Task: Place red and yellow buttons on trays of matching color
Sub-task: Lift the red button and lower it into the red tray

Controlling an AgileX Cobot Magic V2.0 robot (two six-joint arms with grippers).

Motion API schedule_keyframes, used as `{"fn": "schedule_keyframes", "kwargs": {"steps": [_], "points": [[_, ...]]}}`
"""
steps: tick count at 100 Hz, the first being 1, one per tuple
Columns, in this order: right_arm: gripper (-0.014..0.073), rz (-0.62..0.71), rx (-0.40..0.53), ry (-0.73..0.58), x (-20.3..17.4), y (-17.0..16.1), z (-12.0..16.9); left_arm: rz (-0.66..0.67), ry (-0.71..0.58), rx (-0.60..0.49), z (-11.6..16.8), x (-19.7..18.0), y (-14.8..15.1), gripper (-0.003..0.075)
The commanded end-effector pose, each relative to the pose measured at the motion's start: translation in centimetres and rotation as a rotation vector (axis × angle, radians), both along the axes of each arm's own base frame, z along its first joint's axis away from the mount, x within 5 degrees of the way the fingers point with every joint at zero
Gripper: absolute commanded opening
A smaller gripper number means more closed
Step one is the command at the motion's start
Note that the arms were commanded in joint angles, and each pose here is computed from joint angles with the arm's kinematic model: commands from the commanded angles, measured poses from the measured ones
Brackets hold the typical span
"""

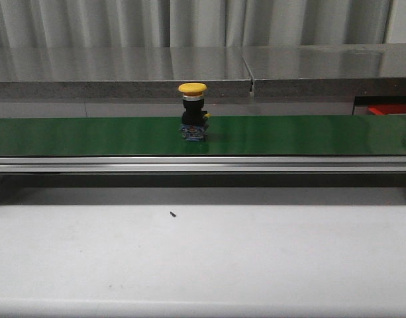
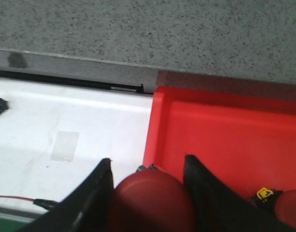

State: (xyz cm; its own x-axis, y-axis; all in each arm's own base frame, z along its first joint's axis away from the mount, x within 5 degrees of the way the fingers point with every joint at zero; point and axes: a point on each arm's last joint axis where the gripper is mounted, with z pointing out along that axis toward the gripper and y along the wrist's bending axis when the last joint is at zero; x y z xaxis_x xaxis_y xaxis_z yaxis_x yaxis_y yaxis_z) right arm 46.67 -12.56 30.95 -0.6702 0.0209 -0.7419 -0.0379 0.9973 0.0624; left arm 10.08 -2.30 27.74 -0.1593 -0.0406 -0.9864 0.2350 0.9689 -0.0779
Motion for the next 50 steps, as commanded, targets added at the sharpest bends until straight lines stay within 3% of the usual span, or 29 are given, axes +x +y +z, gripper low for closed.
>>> {"fn": "schedule_keyframes", "kwargs": {"steps": [1, 50], "points": [[0.0157, -0.034, -0.009, -0.107, 0.6, -0.9, 2.4, 0.023, -0.036, -0.034, 1.1, 0.1, 0.2, -0.0019], [0.0157, -0.082, 0.022, -0.074, 4.7, -2.7, -4.1, 0.023, -0.036, -0.034, 1.1, 0.1, 0.2, -0.0019]]}}
